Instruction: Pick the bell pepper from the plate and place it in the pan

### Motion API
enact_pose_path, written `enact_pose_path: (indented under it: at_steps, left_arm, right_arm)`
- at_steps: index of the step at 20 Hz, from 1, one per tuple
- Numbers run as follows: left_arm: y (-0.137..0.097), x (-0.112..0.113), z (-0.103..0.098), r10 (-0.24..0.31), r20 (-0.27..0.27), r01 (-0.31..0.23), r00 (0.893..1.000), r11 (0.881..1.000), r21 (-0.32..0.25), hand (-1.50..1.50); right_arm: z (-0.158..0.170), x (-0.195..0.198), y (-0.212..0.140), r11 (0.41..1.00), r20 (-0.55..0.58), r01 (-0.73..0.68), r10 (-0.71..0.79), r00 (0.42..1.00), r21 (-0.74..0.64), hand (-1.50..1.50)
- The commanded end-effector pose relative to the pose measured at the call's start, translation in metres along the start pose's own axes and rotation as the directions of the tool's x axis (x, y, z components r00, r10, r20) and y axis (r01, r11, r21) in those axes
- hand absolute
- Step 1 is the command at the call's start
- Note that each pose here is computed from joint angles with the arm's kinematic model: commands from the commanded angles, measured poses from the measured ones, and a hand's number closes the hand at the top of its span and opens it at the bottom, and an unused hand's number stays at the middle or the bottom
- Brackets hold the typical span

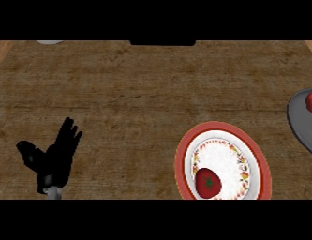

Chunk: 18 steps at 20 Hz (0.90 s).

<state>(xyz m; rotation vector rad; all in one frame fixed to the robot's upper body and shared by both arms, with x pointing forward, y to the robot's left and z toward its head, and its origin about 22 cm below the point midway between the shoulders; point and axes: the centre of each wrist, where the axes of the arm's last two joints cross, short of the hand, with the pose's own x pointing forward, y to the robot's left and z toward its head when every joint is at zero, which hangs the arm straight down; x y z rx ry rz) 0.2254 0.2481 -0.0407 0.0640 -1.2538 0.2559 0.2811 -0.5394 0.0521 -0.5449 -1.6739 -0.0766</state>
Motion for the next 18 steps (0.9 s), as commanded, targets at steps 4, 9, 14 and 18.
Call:
enact_pose_path:
  at_steps: [4,9,14,18]
  left_arm:
    - [0.000,-0.005,-0.003,0.009,-0.027,-0.008,1.000,1.000,0.018,0.00]
    - [0.011,-0.003,0.001,0.006,-0.020,-0.006,1.000,1.000,0.013,0.00]
    - [0.007,-0.007,0.002,-0.006,-0.011,0.006,1.000,1.000,0.001,0.00]
    - [0.001,-0.002,0.004,-0.020,-0.028,0.020,0.999,1.000,0.017,0.00]
  right_arm:
    - [0.030,0.001,-0.058,0.979,0.028,0.145,-0.150,0.988,0.144,-1.50]
    - [0.062,-0.023,-0.064,0.979,0.067,0.135,-0.147,0.987,0.155,-1.50]
    - [0.094,-0.036,-0.083,0.985,0.007,0.118,-0.120,0.993,0.127,-1.50]
    - [0.090,-0.035,-0.077,0.991,0.011,0.083,-0.084,0.996,0.104,-1.50]
